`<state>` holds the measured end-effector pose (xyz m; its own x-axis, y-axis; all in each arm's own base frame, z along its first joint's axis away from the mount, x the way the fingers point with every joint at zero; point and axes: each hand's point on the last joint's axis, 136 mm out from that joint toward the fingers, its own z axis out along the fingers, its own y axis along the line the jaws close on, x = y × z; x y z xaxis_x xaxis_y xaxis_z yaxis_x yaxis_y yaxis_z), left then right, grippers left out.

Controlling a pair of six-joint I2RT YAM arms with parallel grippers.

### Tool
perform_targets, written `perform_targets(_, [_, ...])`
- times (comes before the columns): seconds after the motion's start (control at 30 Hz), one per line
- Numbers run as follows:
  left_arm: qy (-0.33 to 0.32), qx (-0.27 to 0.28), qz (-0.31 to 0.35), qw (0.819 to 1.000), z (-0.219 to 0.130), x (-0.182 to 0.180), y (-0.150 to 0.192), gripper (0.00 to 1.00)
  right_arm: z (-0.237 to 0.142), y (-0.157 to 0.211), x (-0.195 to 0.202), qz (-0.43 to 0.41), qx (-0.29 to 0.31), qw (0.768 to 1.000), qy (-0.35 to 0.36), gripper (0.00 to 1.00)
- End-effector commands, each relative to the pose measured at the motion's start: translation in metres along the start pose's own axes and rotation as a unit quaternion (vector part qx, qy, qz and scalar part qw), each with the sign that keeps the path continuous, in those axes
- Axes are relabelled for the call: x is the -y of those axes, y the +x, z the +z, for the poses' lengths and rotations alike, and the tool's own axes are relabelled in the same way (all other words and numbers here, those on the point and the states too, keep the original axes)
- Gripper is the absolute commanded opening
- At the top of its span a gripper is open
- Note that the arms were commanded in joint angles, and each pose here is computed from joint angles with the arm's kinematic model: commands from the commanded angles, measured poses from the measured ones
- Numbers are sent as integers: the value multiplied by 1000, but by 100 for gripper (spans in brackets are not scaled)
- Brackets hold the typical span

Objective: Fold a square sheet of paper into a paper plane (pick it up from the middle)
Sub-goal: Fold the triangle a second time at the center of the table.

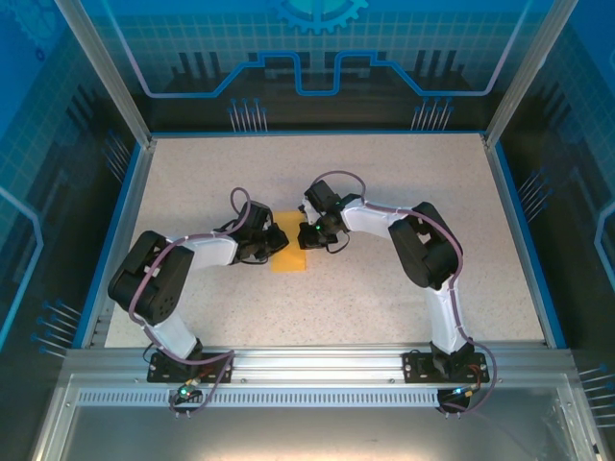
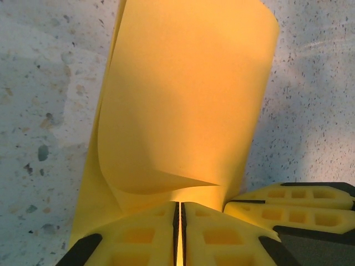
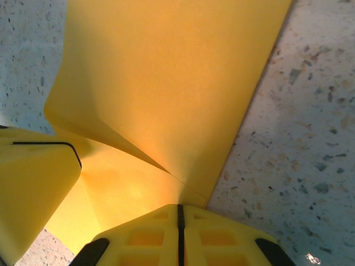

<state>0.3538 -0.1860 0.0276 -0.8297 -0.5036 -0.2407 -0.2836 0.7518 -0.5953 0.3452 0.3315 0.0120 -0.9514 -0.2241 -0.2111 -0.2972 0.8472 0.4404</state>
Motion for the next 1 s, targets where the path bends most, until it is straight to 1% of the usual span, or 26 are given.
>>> perform_targets(0.0, [-23, 2, -11, 1000, 6, -10, -3, 12, 19, 41, 34, 17, -68, 995, 64, 9])
perform_targets(0.2, [-65, -11, -22, 998, 15, -37, 7, 9, 10, 31, 23, 10, -55, 997, 46, 9])
perform_targets(0.43, [-68, -30, -33, 997, 19, -46, 20, 7, -34, 2, -35, -46, 3, 998, -43, 10])
perform_targets(0.5, [-65, -33, -35, 997, 20, -47, 22, 7, -40, 4, -55, -64, -4, 995, -74, 10])
perform_targets(0.57, [-66, -36, -39, 996, 20, -48, 24, 7, -39, 8, -66, -79, -10, 994, -81, 10])
perform_targets(0.73, [-60, -38, -47, 996, 19, -46, 25, 6, -23, 16, -59, -59, -24, 996, -65, 10])
perform_targets(0.97, [-53, -42, -61, 996, 19, -43, 26, 6, -12, 27, -49, -41, -34, 997, -57, 9])
